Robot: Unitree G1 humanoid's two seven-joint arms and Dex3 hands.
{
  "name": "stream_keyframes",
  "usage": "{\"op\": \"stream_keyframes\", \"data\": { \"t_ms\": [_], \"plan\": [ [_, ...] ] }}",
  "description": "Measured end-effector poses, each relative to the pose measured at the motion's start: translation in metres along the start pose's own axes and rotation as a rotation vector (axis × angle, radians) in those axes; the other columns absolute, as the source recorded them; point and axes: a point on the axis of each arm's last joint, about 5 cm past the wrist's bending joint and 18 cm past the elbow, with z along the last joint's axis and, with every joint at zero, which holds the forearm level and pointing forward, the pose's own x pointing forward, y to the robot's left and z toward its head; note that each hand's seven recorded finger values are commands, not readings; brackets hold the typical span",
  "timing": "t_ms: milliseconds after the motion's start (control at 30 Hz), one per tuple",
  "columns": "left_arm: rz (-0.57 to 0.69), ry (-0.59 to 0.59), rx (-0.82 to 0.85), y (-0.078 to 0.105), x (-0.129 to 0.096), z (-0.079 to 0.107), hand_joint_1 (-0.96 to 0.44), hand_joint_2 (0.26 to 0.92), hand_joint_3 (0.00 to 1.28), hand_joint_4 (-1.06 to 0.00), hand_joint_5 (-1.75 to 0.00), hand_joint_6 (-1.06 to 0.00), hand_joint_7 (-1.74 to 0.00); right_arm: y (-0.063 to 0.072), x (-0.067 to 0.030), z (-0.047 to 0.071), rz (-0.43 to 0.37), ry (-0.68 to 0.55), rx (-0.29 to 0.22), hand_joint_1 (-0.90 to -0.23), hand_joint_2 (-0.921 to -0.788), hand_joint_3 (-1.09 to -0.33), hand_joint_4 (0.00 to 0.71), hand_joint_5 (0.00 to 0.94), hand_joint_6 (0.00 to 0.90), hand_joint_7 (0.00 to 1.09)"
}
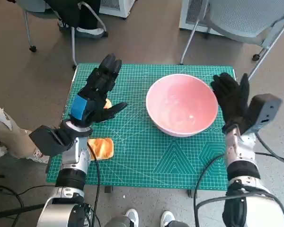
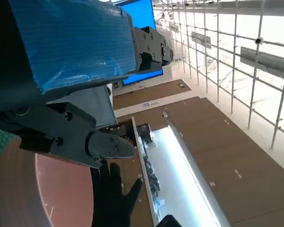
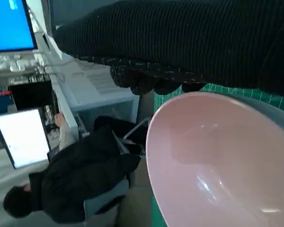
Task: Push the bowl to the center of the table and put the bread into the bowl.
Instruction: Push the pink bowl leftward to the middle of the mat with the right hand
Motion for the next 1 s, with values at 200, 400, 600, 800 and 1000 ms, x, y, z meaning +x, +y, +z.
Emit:
{"op": "stream_keyframes", "data": {
  "t_ms": [200, 400, 600, 800, 1000],
  "plan": [
    [0.0, 0.002, -0.001, 0.0, 0.0, 0.0, -0.29, 0.921, 0.19, -0.08, 0.0, -0.19, 0.0, 0.007, 0.0005, -0.003, 0.017, 0.004, 0.011, -0.626, -0.921, -0.854, 0.217, 0.016, 0.286, 0.08],
    [0.0, 0.004, 0.0, 0.001, 0.0, 0.0, -0.29, 0.921, 0.19, -0.08, 0.0, -0.19, 0.0, 0.015, 0.0014, -0.005, 0.039, 0.009, 0.017, -0.647, -0.921, -0.836, 0.22, 0.012, 0.272, 0.08],
    [0.002, 0.006, 0.0, 0.001, -0.001, 0.0, -0.28, 0.921, 0.19, -0.08, 0.0, -0.19, 0.0, 0.023, 0.0021, -0.008, 0.064, 0.014, 0.032, -0.675, -0.921, -0.784, 0.217, 0.007, 0.26, 0.07],
    [0.006, 0.009, 0.0, 0.001, -0.002, 0.0, -0.28, 0.921, 0.19, -0.08, 0.0, -0.19, 0.0, 0.03, 0.0024, -0.01, 0.088, 0.019, 0.039, -0.678, -0.921, -0.773, 0.211, 0.002, 0.258, 0.06],
    [0.017, 0.011, 0.002, 0.001, -0.004, 0.0, -0.27, 0.921, 0.2, -0.08, 0.0, -0.19, 0.0, 0.035, 0.0024, -0.012, 0.105, 0.024, 0.04, -0.697, -0.921, -0.769, 0.199, 0.0, 0.242, 0.06]
  ]
}}
